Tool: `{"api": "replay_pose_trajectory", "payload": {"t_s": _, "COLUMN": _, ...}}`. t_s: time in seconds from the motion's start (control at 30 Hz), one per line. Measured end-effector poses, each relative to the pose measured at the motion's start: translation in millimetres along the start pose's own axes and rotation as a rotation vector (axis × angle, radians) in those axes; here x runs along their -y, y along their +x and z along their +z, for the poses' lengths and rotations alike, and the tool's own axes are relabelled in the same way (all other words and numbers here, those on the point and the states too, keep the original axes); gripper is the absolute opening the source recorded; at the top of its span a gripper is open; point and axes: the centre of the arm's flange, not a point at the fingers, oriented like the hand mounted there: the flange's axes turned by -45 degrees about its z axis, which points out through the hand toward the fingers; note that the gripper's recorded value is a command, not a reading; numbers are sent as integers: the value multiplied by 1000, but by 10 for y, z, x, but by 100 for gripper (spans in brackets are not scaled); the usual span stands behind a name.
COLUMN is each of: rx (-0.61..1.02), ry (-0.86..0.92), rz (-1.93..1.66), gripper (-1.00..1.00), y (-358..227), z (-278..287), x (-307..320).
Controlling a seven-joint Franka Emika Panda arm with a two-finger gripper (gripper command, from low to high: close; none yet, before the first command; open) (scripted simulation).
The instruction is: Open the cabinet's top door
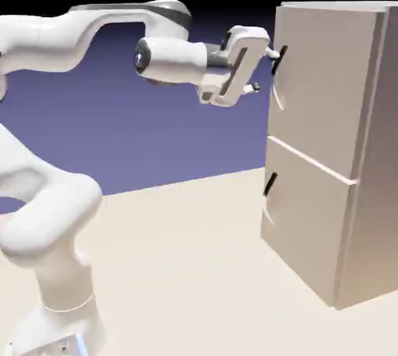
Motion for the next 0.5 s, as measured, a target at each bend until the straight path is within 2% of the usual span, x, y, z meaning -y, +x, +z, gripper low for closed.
{"api": "replay_pose_trajectory", "payload": {"t_s": 0.5, "rx": 106, "ry": 65, "rz": 695, "gripper": 0, "y": -328, "z": 335, "x": -743}}
